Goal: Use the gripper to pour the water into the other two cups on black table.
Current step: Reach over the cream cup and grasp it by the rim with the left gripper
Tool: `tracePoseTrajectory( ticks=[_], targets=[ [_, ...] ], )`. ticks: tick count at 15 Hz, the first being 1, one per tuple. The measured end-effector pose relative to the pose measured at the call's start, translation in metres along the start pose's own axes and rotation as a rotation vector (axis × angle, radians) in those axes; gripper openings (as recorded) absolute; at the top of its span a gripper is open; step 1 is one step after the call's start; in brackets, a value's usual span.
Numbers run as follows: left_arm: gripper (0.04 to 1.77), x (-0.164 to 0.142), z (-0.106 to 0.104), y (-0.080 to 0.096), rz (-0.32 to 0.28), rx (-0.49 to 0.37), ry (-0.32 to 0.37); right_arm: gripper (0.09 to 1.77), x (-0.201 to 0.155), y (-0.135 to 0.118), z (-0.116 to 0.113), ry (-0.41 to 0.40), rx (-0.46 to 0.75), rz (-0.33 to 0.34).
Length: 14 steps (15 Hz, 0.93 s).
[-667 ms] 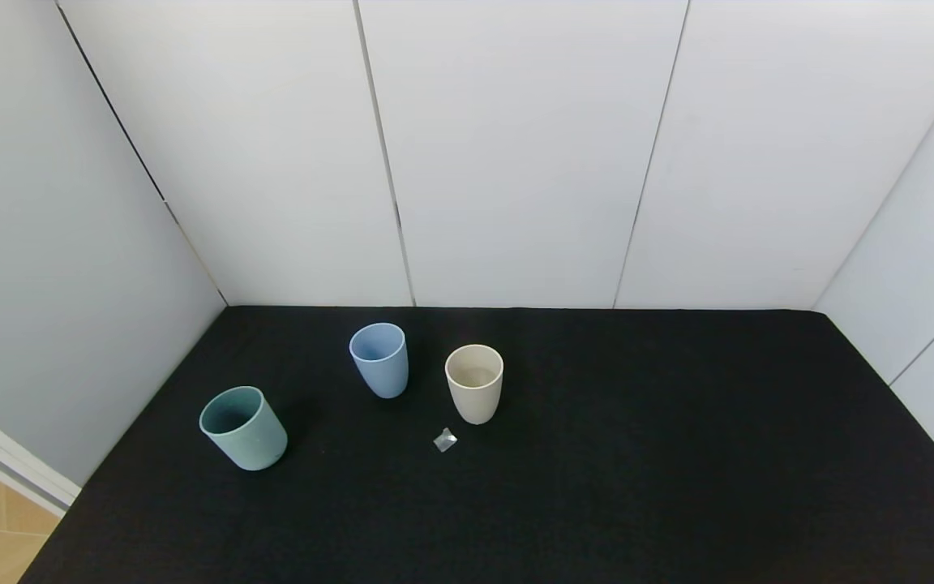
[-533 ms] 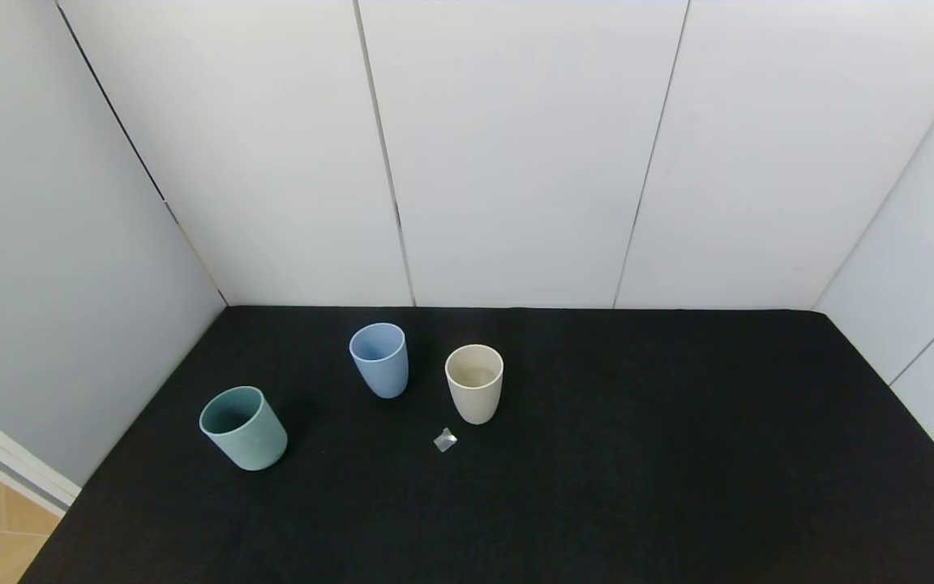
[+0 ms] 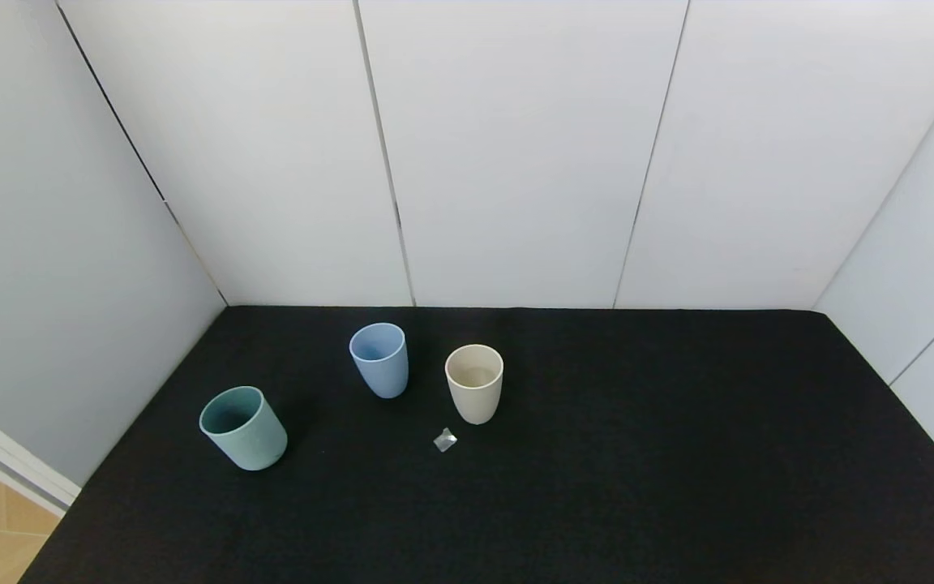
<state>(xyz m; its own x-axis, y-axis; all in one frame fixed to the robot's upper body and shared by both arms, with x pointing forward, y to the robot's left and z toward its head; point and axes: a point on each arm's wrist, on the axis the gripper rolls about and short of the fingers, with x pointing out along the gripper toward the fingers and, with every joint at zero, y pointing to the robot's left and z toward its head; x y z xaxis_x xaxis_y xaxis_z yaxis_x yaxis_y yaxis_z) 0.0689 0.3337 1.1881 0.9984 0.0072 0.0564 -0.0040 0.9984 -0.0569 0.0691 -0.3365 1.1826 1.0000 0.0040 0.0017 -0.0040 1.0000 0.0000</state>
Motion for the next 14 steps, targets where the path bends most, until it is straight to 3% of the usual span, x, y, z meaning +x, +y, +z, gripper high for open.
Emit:
tracePoseTrajectory(
  ticks=[5,10,14],
  targets=[
    [1.72,-0.001,0.004,-0.001,-0.034,0.019,-0.025,1.71,0.0,0.0,0.0,0.0,0.0,0.0],
    [1.72,-0.014,0.048,-0.007,-0.22,0.017,-0.057,1.71,0.0,0.0,0.0,0.0,0.0,0.0],
    [1.72,0.001,0.083,-0.012,-0.321,0.024,0.007,1.71,0.0,0.0,0.0,0.0,0.0,0.0]
  ],
)
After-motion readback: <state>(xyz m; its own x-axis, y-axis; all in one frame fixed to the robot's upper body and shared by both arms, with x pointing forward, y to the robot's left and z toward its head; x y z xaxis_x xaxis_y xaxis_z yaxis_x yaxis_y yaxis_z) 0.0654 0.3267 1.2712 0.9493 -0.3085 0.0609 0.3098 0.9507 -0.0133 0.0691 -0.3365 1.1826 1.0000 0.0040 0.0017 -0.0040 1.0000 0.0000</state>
